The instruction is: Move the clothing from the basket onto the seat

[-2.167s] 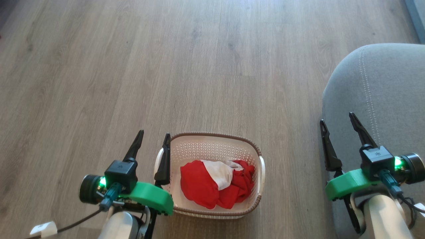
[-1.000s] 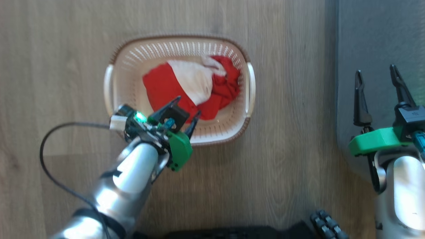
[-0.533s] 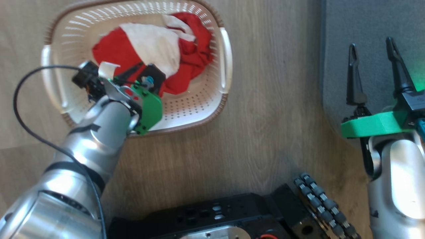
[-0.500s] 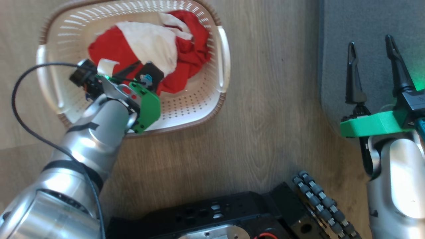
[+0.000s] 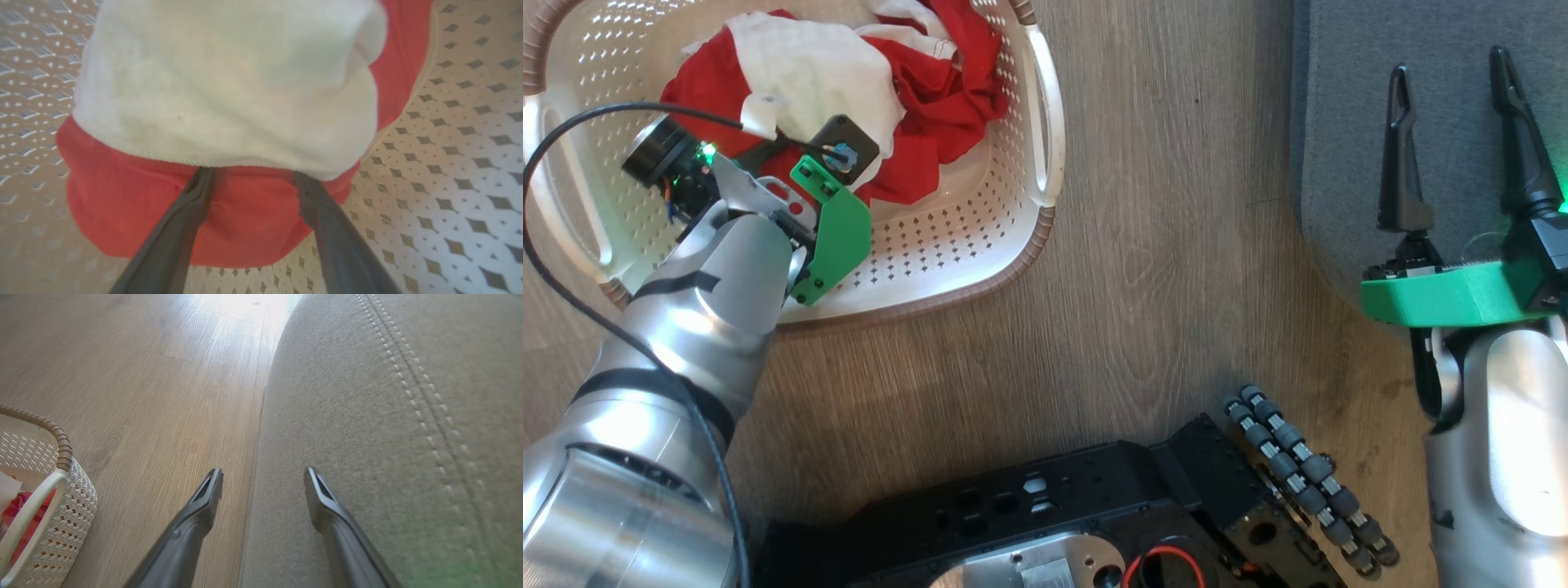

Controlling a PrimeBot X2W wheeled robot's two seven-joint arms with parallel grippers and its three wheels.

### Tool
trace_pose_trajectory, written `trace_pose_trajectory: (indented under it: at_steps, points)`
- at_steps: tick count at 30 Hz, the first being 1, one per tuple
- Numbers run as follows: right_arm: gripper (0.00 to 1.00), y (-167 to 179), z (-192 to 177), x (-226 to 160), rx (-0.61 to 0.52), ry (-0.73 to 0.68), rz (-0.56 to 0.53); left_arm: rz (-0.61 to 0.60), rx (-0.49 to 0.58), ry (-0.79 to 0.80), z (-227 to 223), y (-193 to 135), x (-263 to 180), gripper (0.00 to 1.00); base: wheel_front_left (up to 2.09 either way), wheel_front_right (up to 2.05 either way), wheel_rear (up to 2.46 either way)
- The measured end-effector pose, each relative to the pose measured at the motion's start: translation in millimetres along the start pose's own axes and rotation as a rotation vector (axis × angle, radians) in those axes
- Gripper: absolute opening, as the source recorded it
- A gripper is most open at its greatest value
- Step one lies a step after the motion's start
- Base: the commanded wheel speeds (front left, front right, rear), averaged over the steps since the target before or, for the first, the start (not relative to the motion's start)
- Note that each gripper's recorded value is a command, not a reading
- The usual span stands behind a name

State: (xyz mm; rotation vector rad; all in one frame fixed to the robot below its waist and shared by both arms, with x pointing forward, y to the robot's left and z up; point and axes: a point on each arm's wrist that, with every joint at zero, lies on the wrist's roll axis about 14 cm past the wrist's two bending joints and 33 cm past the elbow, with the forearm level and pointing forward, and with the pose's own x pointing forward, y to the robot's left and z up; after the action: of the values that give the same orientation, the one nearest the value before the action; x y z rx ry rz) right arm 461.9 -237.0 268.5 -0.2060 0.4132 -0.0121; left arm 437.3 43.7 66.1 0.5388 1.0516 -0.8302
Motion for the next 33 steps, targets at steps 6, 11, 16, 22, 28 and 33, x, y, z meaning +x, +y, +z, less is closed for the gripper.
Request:
trace_pose_trajectory:
  at_steps: [6, 11, 16, 22, 28, 33]
  points:
    - [1.00, 1.9, -1.2, 2.3, 0.000, -0.003, 0.001, 0.000, -0.005, 0.035, -6.7, 2.8, 1.5, 0.09, 0.00, 0.00, 0.00]
    - [1.00, 2.6, -1.8, 4.4, -0.001, -0.008, -0.003, -0.004, -0.032, 0.052, -10.6, 5.4, 0.8, 0.00, 0.00, 0.00, 0.00]
    - [1.00, 2.8, 0.1, 4.9, 0.001, -0.013, -0.003, 0.002, -0.041, 0.050, -10.2, 7.8, -1.9, 0.00, 0.00, 0.00, 0.00]
    - [1.00, 4.1, 8.5, 3.3, 0.015, -0.022, 0.002, 0.028, -0.067, 0.009, 1.6, 12.5, -17.7, 0.00, 0.00, 0.00, 0.00]
    - [1.00, 7.0, 28.0, -4.5, 0.036, -0.043, 0.020, 0.061, -0.098, -0.042, 7.6, 4.0, -48.6, 0.00, 0.00, 0.00, 0.00]
    - [1.00, 6.3, 59.8, -13.4, 0.048, -0.107, 0.024, 0.130, -0.140, -0.132, 22.7, 9.3, -81.6, 0.00, 0.00, 0.00, 0.00]
